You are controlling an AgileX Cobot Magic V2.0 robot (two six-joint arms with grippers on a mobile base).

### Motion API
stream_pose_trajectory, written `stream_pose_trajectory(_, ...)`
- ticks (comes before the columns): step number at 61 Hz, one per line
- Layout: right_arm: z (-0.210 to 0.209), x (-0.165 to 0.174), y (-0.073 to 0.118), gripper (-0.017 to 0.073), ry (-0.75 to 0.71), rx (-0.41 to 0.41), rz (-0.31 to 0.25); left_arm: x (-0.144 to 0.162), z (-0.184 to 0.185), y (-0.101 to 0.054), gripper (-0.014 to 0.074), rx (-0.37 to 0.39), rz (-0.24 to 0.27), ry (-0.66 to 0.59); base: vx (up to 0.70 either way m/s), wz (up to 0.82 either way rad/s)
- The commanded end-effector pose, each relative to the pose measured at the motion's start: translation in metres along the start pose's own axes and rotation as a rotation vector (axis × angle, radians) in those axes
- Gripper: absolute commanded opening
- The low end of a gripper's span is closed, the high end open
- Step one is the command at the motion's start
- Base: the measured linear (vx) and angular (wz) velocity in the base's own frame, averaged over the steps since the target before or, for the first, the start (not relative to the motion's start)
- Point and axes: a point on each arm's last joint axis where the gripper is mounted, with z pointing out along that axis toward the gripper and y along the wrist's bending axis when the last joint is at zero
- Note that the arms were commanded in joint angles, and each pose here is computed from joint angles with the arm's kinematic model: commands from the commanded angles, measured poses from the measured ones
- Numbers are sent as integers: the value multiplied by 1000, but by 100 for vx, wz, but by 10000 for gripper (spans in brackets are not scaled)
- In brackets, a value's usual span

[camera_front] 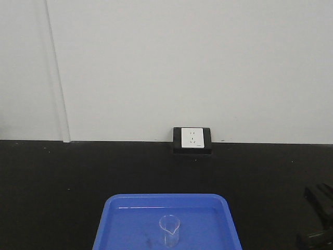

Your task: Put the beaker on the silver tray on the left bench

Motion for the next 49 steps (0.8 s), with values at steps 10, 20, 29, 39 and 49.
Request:
stream_pose_trajectory(10, 15, -8, 0, 48, -67, -4, 20, -2, 2, -1, 1, 4, -2, -71, 0, 0)
stream_pose_trajectory(20, 15, -8, 0, 201, -65, -5, 49, -2, 2, -1, 1, 4, -2, -71, 0, 0)
stream_pose_trajectory(29, 15, -8, 0, 482, -63, -5, 49, -2, 2, -1, 1, 4, -2, -71, 0, 0)
stream_pose_trajectory(39, 15, -11, 0, 729, -103, -7, 56, -2, 2, -1, 1, 4, -2, -71, 0, 0)
stream_pose_trajectory(49, 22, -5, 11, 717, -74, -75, 139, -2, 2, -1, 1, 4, -2, -71, 0, 0)
